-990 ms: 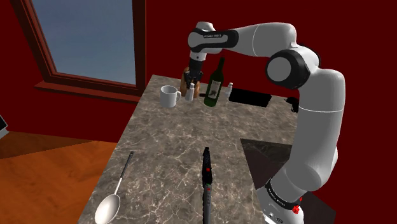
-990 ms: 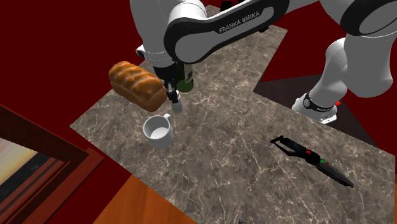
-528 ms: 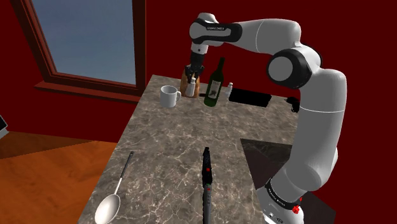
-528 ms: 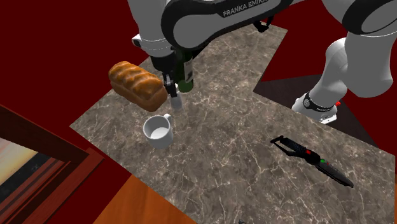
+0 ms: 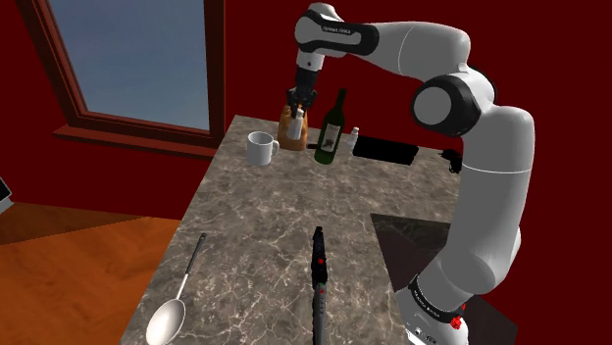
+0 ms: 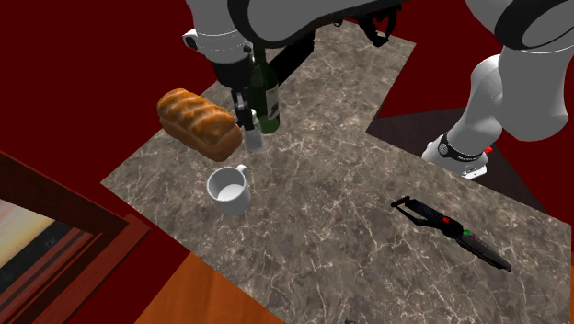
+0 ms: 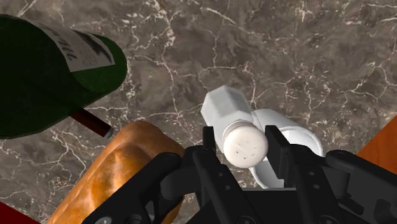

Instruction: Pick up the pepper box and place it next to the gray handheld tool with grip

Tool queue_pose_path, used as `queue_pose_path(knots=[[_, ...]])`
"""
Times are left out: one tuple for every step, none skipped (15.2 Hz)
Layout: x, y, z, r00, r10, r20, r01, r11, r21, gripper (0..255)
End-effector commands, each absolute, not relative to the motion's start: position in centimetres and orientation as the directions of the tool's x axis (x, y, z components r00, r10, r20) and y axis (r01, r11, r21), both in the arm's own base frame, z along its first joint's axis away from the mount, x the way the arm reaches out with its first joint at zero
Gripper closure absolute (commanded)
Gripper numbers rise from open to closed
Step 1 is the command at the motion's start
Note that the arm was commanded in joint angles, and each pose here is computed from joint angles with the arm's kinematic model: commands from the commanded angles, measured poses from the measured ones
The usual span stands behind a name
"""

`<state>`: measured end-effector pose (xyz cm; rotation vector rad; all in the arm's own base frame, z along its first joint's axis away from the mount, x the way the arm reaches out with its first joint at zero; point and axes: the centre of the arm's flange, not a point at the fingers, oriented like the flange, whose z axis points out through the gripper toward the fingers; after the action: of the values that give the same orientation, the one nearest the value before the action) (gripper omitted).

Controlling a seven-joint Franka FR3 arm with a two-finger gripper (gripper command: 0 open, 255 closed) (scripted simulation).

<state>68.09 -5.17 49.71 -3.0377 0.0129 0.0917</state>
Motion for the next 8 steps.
queue_pose_path(knots=[[68.1, -5.2, 50.8, 0.998, -0.005, -0.061, -0.011, -0.995, -0.102, 255], [68.1, -5.2, 51.4, 0.998, -0.005, -0.061, -0.011, -0.995, -0.102, 255], [68.1, -5.2, 51.9, 0.998, -0.005, -0.061, -0.011, -0.995, -0.102, 255], [68.1, -5.2, 52.4, 0.998, -0.005, -0.061, -0.011, -0.995, -0.102, 255], [68.1, -5.2, 52.9, 0.998, -0.005, -0.061, -0.011, -0.995, -0.102, 255], [68.1, -5.2, 53.5, 0.998, -0.005, -0.061, -0.011, -0.995, -0.102, 255], [68.1, -5.2, 54.0, 0.998, -0.005, -0.061, -0.011, -0.995, -0.102, 255], [68.1, -5.2, 54.1, 0.998, -0.005, -0.061, -0.011, -0.995, -0.102, 255]])
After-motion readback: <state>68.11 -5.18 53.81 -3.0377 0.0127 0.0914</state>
